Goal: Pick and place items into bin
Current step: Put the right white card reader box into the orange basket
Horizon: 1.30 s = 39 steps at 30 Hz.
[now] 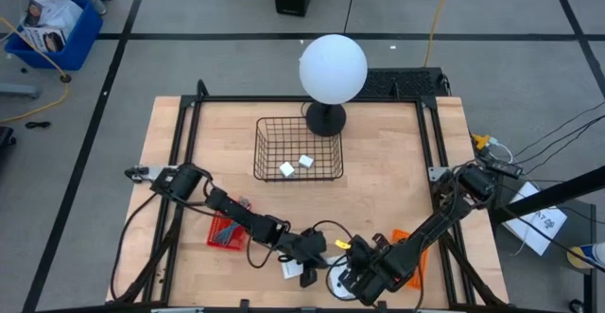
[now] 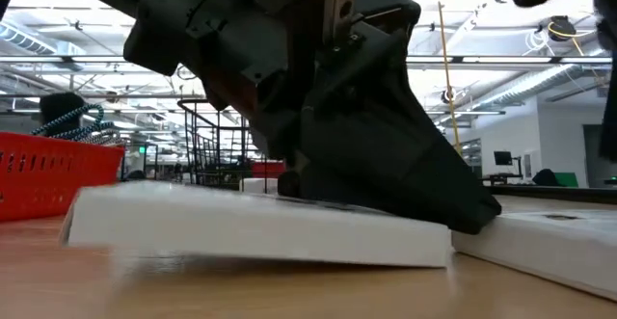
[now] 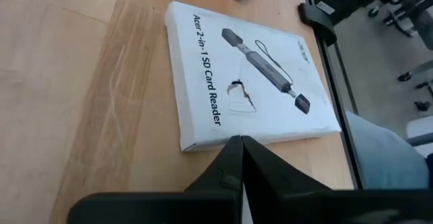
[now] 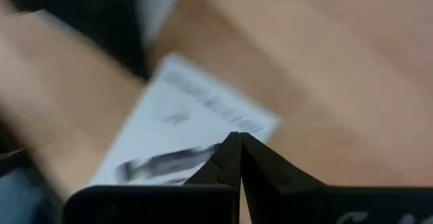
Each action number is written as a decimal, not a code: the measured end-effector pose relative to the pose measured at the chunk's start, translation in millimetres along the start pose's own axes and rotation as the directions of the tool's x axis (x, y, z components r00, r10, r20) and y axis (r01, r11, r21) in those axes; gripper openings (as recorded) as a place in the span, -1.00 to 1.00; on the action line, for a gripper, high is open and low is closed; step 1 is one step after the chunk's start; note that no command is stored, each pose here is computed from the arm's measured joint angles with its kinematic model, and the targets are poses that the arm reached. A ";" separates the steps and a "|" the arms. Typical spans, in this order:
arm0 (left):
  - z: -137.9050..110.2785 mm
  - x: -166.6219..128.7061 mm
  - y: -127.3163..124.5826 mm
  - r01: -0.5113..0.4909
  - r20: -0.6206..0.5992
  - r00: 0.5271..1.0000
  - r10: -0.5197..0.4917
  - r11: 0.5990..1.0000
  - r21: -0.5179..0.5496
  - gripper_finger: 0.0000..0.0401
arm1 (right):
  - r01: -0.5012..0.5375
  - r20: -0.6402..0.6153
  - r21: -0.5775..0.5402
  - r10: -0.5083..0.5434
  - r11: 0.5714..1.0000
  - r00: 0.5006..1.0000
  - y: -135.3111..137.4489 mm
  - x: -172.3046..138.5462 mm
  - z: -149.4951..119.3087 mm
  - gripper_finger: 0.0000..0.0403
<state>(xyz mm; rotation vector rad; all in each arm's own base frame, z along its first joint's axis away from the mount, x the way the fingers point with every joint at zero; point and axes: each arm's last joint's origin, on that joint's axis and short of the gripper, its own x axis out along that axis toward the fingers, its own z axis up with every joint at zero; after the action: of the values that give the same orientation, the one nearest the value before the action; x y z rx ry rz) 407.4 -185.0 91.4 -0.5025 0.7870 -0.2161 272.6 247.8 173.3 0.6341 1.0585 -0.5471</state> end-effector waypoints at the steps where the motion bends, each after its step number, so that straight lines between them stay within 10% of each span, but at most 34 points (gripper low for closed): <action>1: -0.1 0.1 0.1 0.001 0.002 1.000 -0.001 1.000 0.000 -0.93 | -0.027 -0.018 0.000 0.027 1.000 0.999 2.7 -0.4 -1.1 -1.00; 7: 1.3 0.5 1.3 0.001 0.018 1.000 -0.002 1.000 0.005 -0.98 | -0.131 -0.085 -0.035 0.128 0.991 0.988 15.5 10.7 -6.0 -1.00; 27: -7.3 -17.8 -19.0 0.035 -0.137 0.990 -0.032 0.999 0.017 -0.97 | 0.012 -0.067 -0.053 -0.016 0.999 0.998 4.4 48.0 27.8 -1.00; 39: -8.8 -26.6 -35.0 0.025 -0.093 0.996 -0.017 0.997 0.076 -0.92 | -0.158 -0.101 -0.216 0.139 0.964 0.985 15.4 37.4 37.1 -0.98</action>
<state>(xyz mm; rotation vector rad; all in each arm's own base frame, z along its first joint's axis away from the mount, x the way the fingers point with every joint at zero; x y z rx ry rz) 382.7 -208.5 120.5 -0.4307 0.8603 -0.2896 320.7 228.4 155.3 0.5368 1.1231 -0.2670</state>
